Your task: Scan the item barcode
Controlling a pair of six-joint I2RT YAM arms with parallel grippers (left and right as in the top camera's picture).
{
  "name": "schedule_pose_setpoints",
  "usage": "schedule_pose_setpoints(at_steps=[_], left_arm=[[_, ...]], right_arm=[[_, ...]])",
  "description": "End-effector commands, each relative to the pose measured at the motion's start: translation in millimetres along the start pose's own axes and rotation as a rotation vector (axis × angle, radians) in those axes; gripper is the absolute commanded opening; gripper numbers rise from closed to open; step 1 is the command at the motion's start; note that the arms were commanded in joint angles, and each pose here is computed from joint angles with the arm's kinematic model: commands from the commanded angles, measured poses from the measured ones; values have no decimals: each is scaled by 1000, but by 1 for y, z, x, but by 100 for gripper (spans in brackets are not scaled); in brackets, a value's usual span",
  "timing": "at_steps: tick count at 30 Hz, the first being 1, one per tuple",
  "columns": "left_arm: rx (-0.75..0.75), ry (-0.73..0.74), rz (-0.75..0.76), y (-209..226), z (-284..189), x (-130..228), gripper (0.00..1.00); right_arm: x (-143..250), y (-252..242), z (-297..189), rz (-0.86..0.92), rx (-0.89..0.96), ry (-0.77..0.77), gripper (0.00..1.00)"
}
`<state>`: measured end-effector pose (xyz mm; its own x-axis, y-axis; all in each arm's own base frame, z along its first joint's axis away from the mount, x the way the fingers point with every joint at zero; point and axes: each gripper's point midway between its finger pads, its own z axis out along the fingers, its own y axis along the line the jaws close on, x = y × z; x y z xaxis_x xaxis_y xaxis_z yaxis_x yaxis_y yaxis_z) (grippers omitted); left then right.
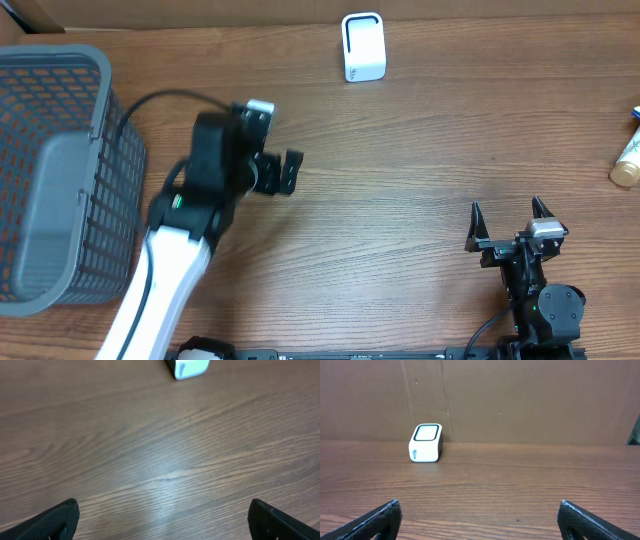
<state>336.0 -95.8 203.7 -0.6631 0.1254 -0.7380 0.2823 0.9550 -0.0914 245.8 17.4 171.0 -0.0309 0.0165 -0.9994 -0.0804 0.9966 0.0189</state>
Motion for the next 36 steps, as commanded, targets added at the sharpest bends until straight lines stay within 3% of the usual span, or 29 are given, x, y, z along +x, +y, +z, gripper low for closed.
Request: schedule_pose_setpoints(at_steps=[1, 11, 23, 29, 36], left_arm=[[-24, -64, 10, 9, -22, 22, 100], [-110, -206, -75, 38, -53, 98, 100], [-153, -436, -40, 45, -57, 99, 100], [-229, -595, -36, 61, -74, 82, 100], [-250, -632, -35, 66, -69, 92, 100]], right_arm=[[1, -2, 0, -2, 8, -5, 100], [1, -1, 0, -2, 8, -5, 100], [1, -1, 0, -2, 8, -5, 100], [1, -1, 0, -1, 8, -5, 100], [1, -1, 0, -2, 8, -5, 100]])
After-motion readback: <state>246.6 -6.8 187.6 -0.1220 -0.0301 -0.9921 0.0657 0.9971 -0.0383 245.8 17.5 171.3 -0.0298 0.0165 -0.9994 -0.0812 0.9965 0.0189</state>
